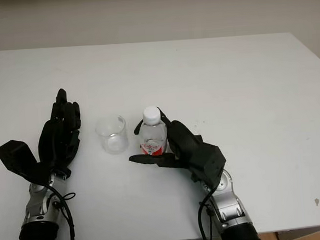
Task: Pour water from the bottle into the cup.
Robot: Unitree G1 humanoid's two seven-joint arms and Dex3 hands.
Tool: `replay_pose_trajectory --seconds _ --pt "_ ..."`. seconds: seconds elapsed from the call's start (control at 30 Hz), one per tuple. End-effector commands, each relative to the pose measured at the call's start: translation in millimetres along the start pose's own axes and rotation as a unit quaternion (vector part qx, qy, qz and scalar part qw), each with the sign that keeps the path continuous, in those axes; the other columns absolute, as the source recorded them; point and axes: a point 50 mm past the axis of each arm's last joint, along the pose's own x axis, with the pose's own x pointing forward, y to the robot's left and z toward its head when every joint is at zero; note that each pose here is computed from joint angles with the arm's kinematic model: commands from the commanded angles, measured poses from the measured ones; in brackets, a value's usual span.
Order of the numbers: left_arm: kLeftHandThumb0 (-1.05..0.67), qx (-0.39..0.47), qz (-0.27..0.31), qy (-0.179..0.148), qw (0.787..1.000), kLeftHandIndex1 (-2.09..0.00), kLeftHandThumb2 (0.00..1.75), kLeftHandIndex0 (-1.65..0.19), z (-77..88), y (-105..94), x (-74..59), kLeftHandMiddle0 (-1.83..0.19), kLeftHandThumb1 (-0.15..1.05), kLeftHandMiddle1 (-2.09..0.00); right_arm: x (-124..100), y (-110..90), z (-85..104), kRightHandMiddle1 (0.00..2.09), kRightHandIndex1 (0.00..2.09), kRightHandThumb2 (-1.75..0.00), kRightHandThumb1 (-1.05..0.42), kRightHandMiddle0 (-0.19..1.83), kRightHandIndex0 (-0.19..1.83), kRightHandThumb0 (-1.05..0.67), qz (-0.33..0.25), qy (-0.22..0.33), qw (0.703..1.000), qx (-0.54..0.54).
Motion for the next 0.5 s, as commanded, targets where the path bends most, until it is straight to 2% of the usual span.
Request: replay_pose_trajectory --seconds 0.0,0.07,0.1,0.13,0.23,0.47 --pt "-0.72 0.005 -0.006 -0.012 1.000 -0.05 0.46 0.17 6.2 -1.3 3.7 0.16 1.05 -0.06 1.5 -1.4 1.7 2.09 2.09 -0.15 -1.03 0.87 1.32 -0.48 -0.002 -0.002 1.000 -0.021" --pt "-0.73 0.007 -0.006 -0.012 1.000 -0.05 0.45 0.18 6.3 -0.2 3.4 0.16 1.05 -0.05 3.0 -1.7 3.2 2.09 2.09 -0.24 -1.04 1.15 1.64 -0.46 -0.011 -0.002 0.999 -0.030" --pt "-0.73 0.009 -0.006 -0.011 1.000 -0.05 0.45 0.18 6.4 0.4 3.2 0.16 1.05 -0.06 3.9 -1.9 3.8 2.09 2.09 -0.28 -1.05 1.30 1.74 -0.46 -0.019 -0.003 0.999 -0.027" --pt "-0.73 0.010 -0.005 -0.011 1.000 -0.06 0.46 0.17 6.7 1.1 2.9 0.16 1.05 -0.06 4.9 -1.9 4.4 2.09 2.09 -0.32 -1.05 1.49 1.79 -0.45 -0.029 -0.003 0.999 -0.022" --pt "-0.73 0.014 -0.003 -0.010 1.000 -0.06 0.46 0.17 7.8 2.8 2.1 0.16 1.05 -0.06 9.3 -4.2 7.7 2.09 2.09 -0.39 -1.05 1.76 1.83 -0.41 -0.050 -0.007 0.999 -0.021" --pt "-0.74 0.013 -0.003 -0.005 1.000 -0.06 0.44 0.15 7.9 5.1 0.9 0.15 1.05 -0.06 38.9 -24.4 22.9 2.09 2.09 -0.46 -1.05 1.75 1.83 -0.37 -0.102 -0.028 0.993 -0.057"
